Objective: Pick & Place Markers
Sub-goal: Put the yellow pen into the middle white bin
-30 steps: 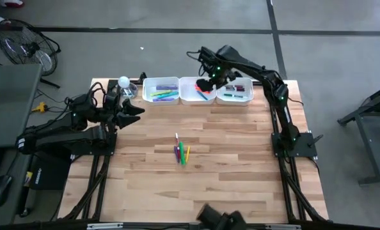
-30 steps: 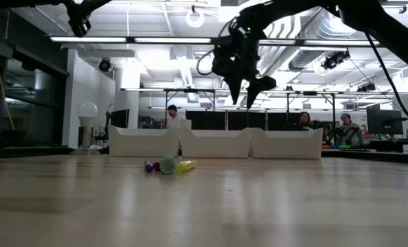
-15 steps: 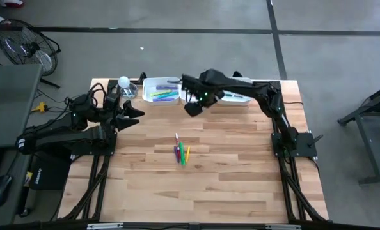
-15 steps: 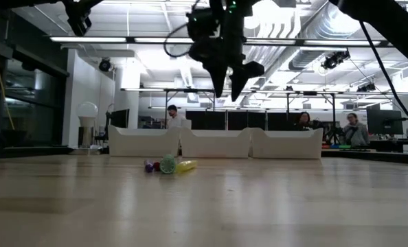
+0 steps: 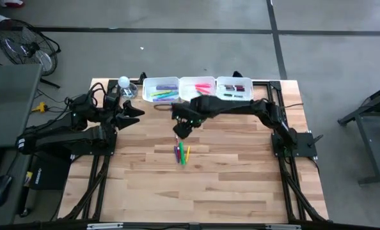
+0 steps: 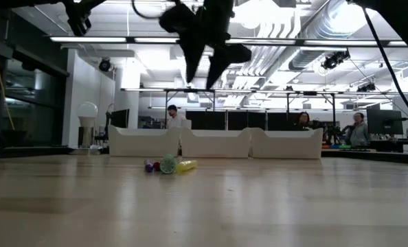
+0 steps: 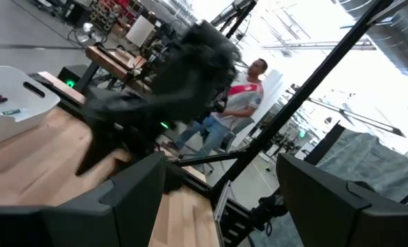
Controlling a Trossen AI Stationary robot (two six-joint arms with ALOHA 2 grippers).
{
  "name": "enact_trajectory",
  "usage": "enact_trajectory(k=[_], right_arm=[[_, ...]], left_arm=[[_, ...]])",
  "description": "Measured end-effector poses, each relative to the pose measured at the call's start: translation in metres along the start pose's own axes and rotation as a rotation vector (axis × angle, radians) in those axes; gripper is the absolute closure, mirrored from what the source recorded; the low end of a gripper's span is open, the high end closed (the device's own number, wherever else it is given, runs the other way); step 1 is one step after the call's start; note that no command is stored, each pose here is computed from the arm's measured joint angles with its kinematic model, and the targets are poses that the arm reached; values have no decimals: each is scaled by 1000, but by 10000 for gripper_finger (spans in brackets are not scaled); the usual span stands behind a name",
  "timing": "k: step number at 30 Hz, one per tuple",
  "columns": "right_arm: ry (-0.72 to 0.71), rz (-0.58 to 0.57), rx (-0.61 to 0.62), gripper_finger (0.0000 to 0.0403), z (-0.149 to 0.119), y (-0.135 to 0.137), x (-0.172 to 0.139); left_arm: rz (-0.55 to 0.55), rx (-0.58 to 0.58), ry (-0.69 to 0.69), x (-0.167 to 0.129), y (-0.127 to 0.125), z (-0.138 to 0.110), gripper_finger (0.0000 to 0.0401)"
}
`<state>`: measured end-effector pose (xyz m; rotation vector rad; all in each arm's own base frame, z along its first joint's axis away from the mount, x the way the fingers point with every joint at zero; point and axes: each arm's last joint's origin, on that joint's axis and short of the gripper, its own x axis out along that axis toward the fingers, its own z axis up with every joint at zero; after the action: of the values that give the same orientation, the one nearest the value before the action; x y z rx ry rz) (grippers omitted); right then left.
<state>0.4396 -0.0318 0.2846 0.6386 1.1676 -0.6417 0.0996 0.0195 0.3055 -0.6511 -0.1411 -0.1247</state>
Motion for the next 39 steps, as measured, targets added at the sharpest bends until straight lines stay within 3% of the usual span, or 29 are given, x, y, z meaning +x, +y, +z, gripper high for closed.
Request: enact_trajectory(k=[8,15,24,28,34,39], right_arm=[[-112,65,41,194,-32,43,-7],[-172,154,214,194,-49,67,-10],[-116,297,425,194,-45,71,21],[-158,377,476,193,-36,75,18],[-130,378,533,193,-37,77,25],[-21,236,576,193,-46,69,48]], left_arm=[[24,24,-20,0,1,1,126],[-41,25,42,1,-1,-1,126],[-176,44,151,0,-4,-5,126],[-233,47,197,0,-6,-6,126],[-296,48,248,-1,-8,-7,126],[-319,50,266,-2,-8,-8,126]])
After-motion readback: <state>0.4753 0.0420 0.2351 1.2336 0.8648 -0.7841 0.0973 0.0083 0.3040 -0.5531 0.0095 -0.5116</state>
